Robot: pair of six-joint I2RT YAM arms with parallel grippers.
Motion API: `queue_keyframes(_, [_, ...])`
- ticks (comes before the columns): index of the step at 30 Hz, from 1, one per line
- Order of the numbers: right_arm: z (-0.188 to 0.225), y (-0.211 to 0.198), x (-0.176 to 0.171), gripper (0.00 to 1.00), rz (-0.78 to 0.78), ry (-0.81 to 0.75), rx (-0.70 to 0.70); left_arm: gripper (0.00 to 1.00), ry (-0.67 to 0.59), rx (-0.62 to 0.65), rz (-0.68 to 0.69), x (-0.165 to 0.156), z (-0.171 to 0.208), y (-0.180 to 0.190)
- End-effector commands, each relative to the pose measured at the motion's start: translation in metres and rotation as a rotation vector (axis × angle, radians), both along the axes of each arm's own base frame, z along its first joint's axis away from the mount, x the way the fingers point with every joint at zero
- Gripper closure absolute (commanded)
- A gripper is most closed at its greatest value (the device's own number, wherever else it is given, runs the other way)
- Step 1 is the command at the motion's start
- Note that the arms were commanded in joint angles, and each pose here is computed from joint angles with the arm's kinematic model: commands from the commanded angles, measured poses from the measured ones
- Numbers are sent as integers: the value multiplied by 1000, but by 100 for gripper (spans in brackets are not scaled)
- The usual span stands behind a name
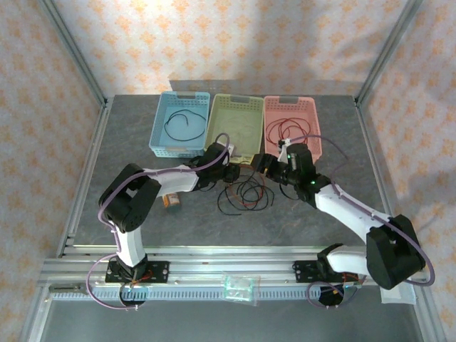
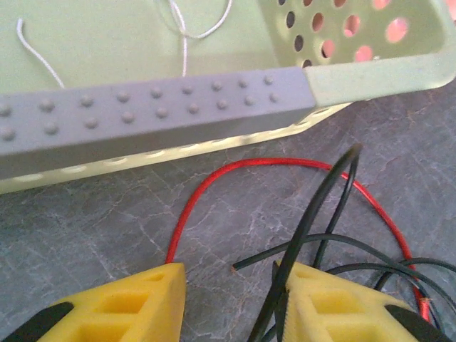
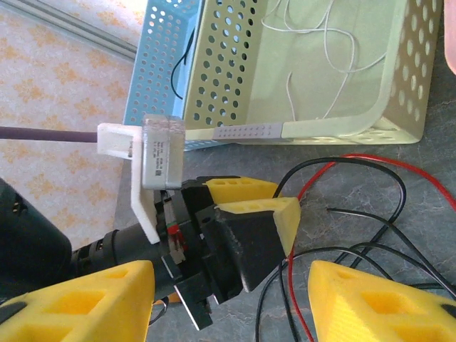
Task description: Untangle the cables
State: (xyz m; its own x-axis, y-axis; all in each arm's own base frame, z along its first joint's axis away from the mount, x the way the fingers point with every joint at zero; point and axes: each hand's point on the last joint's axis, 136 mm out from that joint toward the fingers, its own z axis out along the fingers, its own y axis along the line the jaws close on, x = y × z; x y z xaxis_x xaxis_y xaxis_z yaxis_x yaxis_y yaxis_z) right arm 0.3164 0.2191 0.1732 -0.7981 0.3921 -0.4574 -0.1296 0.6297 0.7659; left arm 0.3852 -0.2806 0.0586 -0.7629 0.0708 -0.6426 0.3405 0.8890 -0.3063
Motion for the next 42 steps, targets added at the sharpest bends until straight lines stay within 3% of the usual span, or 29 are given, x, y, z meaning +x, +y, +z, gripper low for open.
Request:
queue_keyframes(1, [5,-5,-1,41,-7,-31,-18,65,-11,33,-3,4,-1,-2])
queue_keyframes(17, [3,-16,2,42,-55,-56,-66,90,-39,58,11,-6,17,-3])
queue_keyframes(25, [33,-32,2,42,-141,-191,-97,100,-181,-51,28,-13,115,-9])
queue_keyframes(30, [33,-23,-1,41,-121,-231,-133,100,-251,-102,-19,-31,164,-16])
queue_keyframes(42, [68,13,10,39,-55,-398,6,100,-374,-245,-72,-59,258,-15])
